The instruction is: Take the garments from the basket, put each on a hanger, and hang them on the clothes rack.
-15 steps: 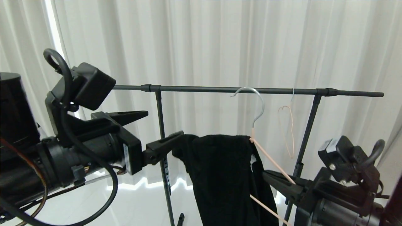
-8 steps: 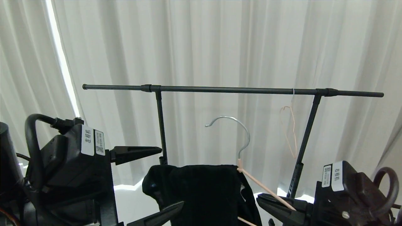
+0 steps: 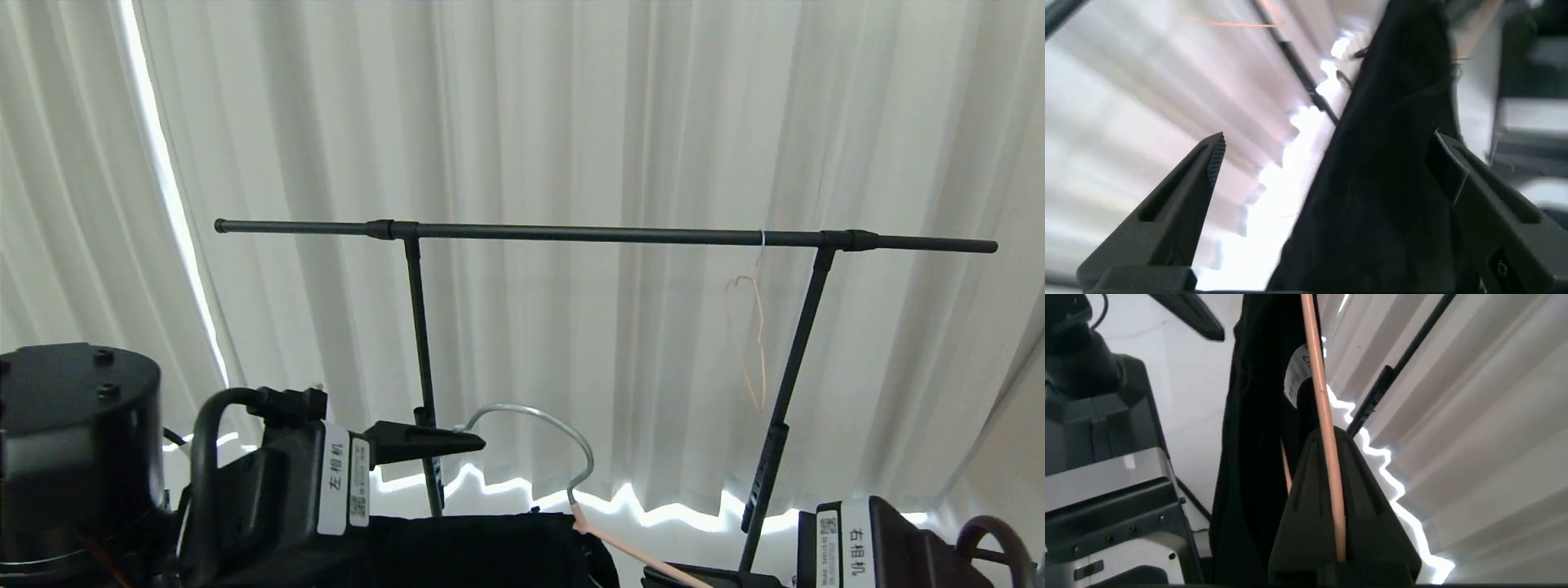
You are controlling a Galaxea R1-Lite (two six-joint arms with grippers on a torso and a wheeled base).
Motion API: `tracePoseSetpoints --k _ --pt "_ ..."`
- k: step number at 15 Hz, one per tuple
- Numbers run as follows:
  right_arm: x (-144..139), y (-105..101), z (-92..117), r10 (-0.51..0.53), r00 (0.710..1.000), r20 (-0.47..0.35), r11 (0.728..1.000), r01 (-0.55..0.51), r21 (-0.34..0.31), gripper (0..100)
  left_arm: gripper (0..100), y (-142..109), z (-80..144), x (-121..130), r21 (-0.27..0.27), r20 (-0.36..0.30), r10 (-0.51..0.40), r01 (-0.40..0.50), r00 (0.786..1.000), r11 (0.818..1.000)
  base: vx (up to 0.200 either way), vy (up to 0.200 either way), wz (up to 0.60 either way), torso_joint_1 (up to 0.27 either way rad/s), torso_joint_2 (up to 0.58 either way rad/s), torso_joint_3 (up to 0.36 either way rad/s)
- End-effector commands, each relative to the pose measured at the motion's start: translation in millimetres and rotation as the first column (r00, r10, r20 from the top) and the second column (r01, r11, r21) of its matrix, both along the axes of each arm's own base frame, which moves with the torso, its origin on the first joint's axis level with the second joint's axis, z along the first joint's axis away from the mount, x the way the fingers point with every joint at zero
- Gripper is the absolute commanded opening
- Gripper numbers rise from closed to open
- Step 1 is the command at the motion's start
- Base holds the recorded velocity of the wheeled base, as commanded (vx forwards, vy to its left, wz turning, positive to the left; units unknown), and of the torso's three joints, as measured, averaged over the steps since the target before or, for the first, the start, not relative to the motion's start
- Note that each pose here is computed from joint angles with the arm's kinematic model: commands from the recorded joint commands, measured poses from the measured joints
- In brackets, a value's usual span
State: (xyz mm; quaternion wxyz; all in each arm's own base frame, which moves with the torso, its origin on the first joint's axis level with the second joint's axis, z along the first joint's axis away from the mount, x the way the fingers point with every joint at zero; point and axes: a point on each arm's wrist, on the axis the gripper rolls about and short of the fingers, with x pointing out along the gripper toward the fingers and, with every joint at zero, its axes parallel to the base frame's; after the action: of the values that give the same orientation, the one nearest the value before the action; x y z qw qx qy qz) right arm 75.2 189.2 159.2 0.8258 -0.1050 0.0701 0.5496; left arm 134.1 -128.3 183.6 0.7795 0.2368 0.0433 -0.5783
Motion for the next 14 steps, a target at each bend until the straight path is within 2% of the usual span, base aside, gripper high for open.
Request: tracePoseSetpoints --k 1,4,5,13,14 --pt "0 5 -5 0.01 1.0 -0.004 1.0 -0.01 -0.023 0 100 -7 -11 7 0.033 -0.045 -0.023 0.025 0.999 0.999 0.0 0.0 0.0 0.0 0.0 0.0" --pt "-2 6 -5 0.021 1.0 -0.002 1.0 -0.021 -0.024 0 100 -6 -17 6 0.046 -0.064 -0.027 0.03 0.998 0.999 0.0 0.0 0.0 0.0 0.0 0.0" --pt "-3 6 -5 0.024 1.0 -0.002 0.999 -0.024 -0.024 0 0 -5 -19 5 0.05 -0.069 -0.027 0.03 0.997 0.998 0.0 0.0 0.0 0.0 0.0 0.0" --pt "-3 6 -3 0.013 1.0 0.001 1.0 -0.013 -0.019 0 0 -3 -25 2 0.066 -0.09 -0.023 0.029 0.996 0.997 0.0 0.0 0.0 0.0 0.0 0.0" --pt "-3 5 -4 0.01 1.0 0.003 1.0 -0.01 -0.019 100 0 -3 -25 3 0.064 -0.095 -0.014 0.02 0.995 0.998 0.0 0.0 0.0 0.0 0.0 0.0"
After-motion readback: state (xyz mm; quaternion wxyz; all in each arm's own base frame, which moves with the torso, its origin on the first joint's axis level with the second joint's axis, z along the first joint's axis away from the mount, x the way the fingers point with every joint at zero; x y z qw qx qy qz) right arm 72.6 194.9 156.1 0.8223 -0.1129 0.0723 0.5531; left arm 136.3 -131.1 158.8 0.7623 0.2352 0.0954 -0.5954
